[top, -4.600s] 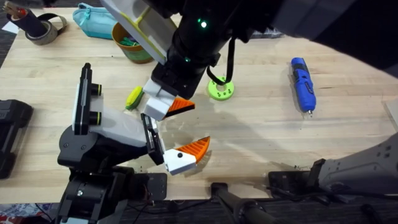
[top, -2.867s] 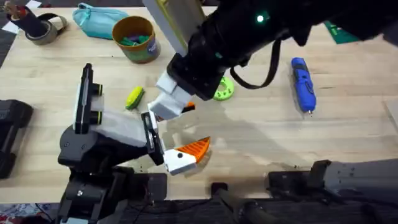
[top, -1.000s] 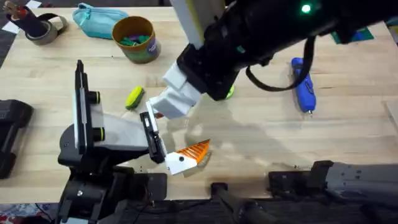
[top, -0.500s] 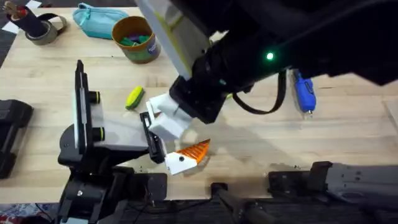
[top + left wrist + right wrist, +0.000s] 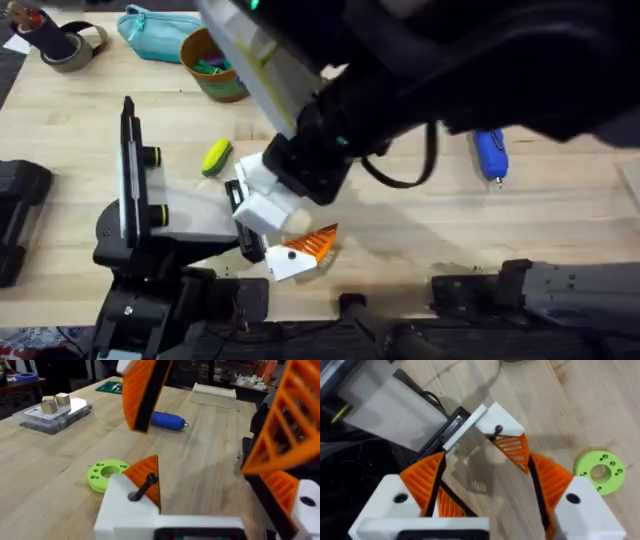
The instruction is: Pick up the gripper from the table and insert it into the empty holder that is missing its gripper. Then pick up a screw, insert it into the mounting hole, and use the screwdriver to tighten it. Finally, clean up the table by picking up the vegetable and placing it into the bucket.
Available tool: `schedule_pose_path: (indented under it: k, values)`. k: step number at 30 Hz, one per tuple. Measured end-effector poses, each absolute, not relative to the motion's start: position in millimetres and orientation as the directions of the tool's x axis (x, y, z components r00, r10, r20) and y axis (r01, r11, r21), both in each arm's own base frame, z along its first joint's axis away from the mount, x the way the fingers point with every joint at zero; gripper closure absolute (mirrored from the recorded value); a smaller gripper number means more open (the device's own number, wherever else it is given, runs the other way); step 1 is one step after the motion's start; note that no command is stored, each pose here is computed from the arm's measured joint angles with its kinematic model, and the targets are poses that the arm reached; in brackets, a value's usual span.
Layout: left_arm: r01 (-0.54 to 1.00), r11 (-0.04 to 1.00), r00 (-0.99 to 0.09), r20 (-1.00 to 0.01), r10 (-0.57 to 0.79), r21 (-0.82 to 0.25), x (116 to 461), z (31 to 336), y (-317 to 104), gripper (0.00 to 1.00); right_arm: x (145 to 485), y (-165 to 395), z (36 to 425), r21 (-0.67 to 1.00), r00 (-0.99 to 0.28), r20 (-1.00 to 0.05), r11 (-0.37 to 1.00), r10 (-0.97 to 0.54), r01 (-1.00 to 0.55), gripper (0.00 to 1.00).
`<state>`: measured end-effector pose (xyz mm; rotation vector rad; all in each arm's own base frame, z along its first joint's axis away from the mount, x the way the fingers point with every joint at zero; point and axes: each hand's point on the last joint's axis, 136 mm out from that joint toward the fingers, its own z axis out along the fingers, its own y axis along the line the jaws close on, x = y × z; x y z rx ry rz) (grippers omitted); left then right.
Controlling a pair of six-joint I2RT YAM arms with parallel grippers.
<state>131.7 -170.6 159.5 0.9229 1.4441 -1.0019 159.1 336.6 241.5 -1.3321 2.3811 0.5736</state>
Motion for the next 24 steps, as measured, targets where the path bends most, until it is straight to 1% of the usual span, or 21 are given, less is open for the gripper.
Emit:
schedule_pose_path:
  k: [6,10,16,18,20,22,24]
  values:
    - [0.936,0.340,-0.099,-0.995,0.012,-0.089,132,160,-171,0.013,163,342,233,0.171,-0.499,-0.474,0.479,-0.726,-0.861,0.006]
    - [0.936,0.340,-0.099,-0.995,0.012,-0.089,132,160,-171,0.013,165,346,229,0.171,-0.498,-0.474,0.479,-0.726,-0.861,0.064]
    - [0.936,0.340,-0.099,-0.995,0.012,-0.089,132,160,-171,0.013,170,351,222,0.161,-0.499,-0.468,0.485,-0.729,-0.859,0.188]
    - [0.936,0.340,-0.099,-0.995,0.012,-0.089,132,160,-171,0.013,171,351,219,0.157,-0.500,-0.462,0.487,-0.733,-0.859,0.240]
    - [0.936,0.340,-0.099,-0.995,0.012,-0.089,132,160,-171,0.013,172,352,218,0.155,-0.501,-0.458,0.489,-0.734,-0.858,0.319]
    - [0.936,0.340,-0.099,-0.995,0.012,-0.089,132,160,-171,0.013,172,352,218,0.154,-0.500,-0.460,0.489,-0.734,-0.859,0.376]
    - [0.936,0.340,-0.099,-0.995,0.012,-0.089,132,160,-171,0.013,173,353,218,0.154,-0.500,-0.465,0.489,-0.730,-0.858,0.403]
